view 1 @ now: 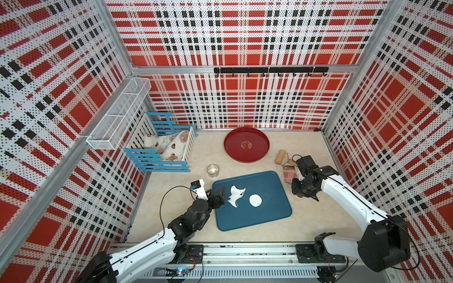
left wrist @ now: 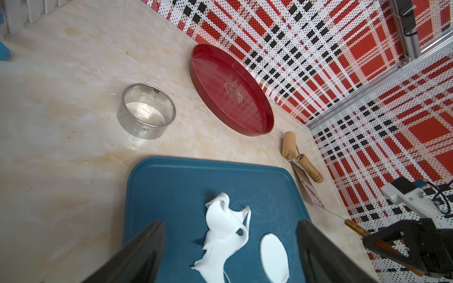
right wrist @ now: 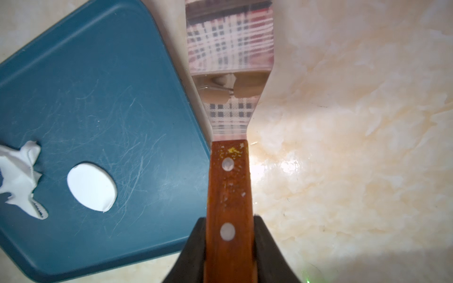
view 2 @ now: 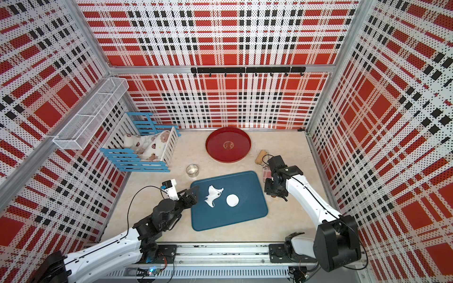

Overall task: Roll out the dumpling wrappers from the dough
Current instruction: Pick up the spatula from the center of the board.

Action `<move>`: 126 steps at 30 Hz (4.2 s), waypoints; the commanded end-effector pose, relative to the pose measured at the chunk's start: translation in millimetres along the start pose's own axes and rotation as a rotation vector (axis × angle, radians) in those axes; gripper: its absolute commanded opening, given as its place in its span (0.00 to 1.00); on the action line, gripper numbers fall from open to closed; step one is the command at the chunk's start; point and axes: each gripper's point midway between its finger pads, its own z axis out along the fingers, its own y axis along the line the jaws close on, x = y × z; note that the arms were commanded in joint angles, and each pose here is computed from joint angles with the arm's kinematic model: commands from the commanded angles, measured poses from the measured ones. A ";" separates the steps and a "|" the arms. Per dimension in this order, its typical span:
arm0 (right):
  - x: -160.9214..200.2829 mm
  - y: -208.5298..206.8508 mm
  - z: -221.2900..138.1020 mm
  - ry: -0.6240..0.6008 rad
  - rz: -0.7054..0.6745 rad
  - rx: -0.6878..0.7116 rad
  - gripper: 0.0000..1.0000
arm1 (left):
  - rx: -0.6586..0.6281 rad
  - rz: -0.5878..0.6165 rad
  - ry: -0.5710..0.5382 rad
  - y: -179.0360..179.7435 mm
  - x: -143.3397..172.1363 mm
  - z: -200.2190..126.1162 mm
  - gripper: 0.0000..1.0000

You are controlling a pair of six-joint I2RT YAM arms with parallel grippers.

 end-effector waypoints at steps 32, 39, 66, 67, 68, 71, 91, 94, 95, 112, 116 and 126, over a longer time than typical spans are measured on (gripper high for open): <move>-52.8 88.6 -119.0 -0.439 -0.211 -0.519 0.00 | 0.158 -0.032 -0.002 -52.7 -31.7 6.7 0.91; -48.3 144.5 -125.1 -0.529 -0.429 -0.576 0.00 | 0.258 -0.088 0.035 -74.1 -49.9 10.3 0.93; 18.8 215.7 -108.4 -0.586 -0.833 -0.619 0.00 | 0.422 -0.262 0.157 -91.1 -92.9 50.5 0.62; 19.7 215.5 -108.4 -0.585 -0.836 -0.619 0.00 | 0.426 -0.260 0.156 -91.9 -93.7 50.5 0.60; 20.0 215.2 -108.6 -0.587 -0.838 -0.619 0.00 | 0.428 -0.259 0.156 -92.6 -94.1 50.9 0.58; 22.1 215.0 -109.9 -0.592 -0.847 -0.623 0.00 | 0.429 -0.256 0.164 -92.6 -93.1 53.8 0.54; 26.5 212.9 -114.1 -0.608 -0.871 -0.613 0.00 | 0.433 -0.267 0.168 -89.4 -89.6 62.0 0.08; 24.4 212.3 -115.8 -0.615 -0.864 -0.605 0.00 | 0.433 -0.271 0.170 -87.7 -87.3 60.6 0.01; 23.9 212.0 -116.2 -0.615 -0.861 -0.602 0.00 | 0.433 -0.273 0.170 -87.1 -86.7 60.2 0.00; -18.9 191.2 -164.2 -0.788 -0.513 -0.573 0.94 | 0.468 -0.342 -0.049 -80.8 -117.6 32.7 0.00; -30.1 182.1 -171.4 -0.792 -0.368 -0.588 0.98 | 0.480 -0.406 -0.184 -72.1 -134.9 17.2 0.00; -47.6 191.1 -169.5 -0.631 -0.114 -0.855 0.94 | 0.477 -0.500 -0.456 -57.5 -175.2 -10.9 0.00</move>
